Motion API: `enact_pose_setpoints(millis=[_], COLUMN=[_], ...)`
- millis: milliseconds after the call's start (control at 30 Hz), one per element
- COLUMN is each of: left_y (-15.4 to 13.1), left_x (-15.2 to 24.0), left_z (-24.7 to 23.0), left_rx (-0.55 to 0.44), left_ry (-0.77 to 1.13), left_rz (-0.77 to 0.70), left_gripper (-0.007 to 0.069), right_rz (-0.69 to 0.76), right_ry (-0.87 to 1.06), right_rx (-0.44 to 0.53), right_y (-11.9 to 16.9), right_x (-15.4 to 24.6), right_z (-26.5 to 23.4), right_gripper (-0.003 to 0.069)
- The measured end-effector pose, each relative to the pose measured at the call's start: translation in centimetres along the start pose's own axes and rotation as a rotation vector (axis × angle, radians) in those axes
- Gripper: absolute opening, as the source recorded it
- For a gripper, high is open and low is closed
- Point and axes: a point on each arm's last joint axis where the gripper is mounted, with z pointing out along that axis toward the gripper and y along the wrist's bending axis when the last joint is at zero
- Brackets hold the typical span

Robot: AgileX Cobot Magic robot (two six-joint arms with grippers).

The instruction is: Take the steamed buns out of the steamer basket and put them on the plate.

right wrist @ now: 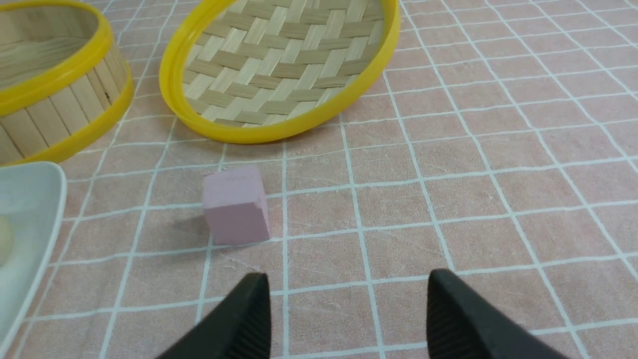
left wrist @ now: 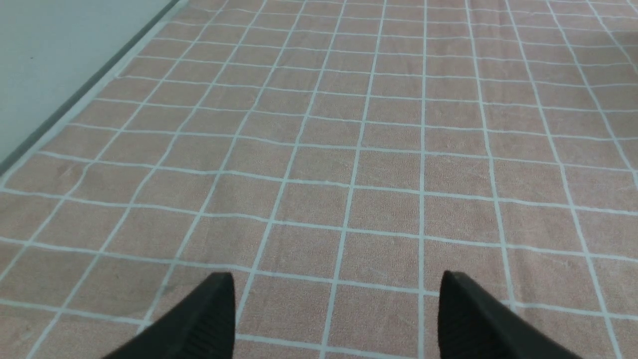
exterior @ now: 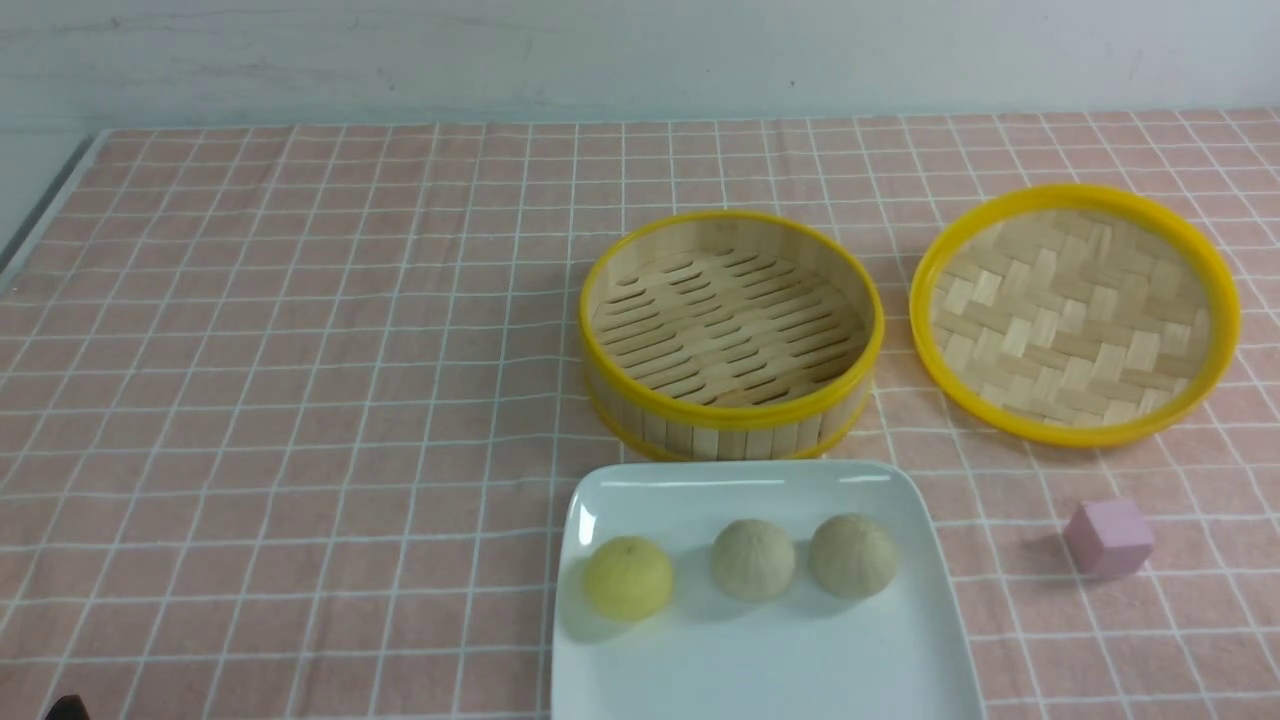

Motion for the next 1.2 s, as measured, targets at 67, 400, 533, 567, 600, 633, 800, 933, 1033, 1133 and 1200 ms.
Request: enact_pose_setpoints(millis=[67, 400, 533, 567, 600, 633, 800, 933, 1033, 1133, 1200], left_y=[0.0, 0.0, 0.0, 0.0, 0.0, 0.0, 0.0, 0.0, 0.0, 0.0, 0.0], left_x=[0.0, 0.0, 0.0, 0.0, 0.0, 0.0, 0.0, 0.0, 0.0, 0.0, 0.0], left_z=[0.0, 0.0, 0.0, 0.0, 0.0, 0.0, 0.0, 0.0, 0.0, 0.0, 0.0], left_rx=[0.0, 0.0, 0.0, 0.0, 0.0, 0.0, 0.0, 0.0, 0.0, 0.0, 0.0], left_ry=[0.0, 0.0, 0.0, 0.0, 0.0, 0.0, 0.0, 0.0, 0.0, 0.0, 0.0], left_rz=[0.0, 0.0, 0.0, 0.0, 0.0, 0.0, 0.0, 0.0, 0.0, 0.0, 0.0], left_gripper=[0.0543, 0.0543, 0.0543, 0.0543, 0.0543, 0.0543, 0.0543, 0.0543, 0.0543, 0.0543, 0.0543], right_rz=[-0.005, -0.009, -0.009, -0.009, -0.009, -0.009, -0.009, -0.009, -0.009, -0.009, -0.009], right_ry=[0.002, 0.004, 0.004, 0.004, 0.004, 0.004, 0.004, 0.004, 0.004, 0.004, 0.004], right_rx=[-0.015, -0.027, -0.027, -0.027, -0.027, -0.027, -0.027, -0.027, -0.027, -0.027, -0.027], right_y=[0.08, 0.15, 0.15, 0.15, 0.15, 0.15, 0.15, 0.15, 0.15, 0.15, 0.15], right_x=[0.01, 0.02, 0.02, 0.02, 0.02, 0.02, 0.02, 0.02, 0.02, 0.02, 0.02], right_z=[0.0, -0.01, -0.01, -0.01, -0.01, -0.01, -0.01, -0.01, -0.01, -0.01, -0.01], right_gripper=[0.0422, 0.0422, 0.0422, 0.0422, 0.0422, 0.0422, 0.0422, 0.0422, 0.0422, 0.0422, 0.0422])
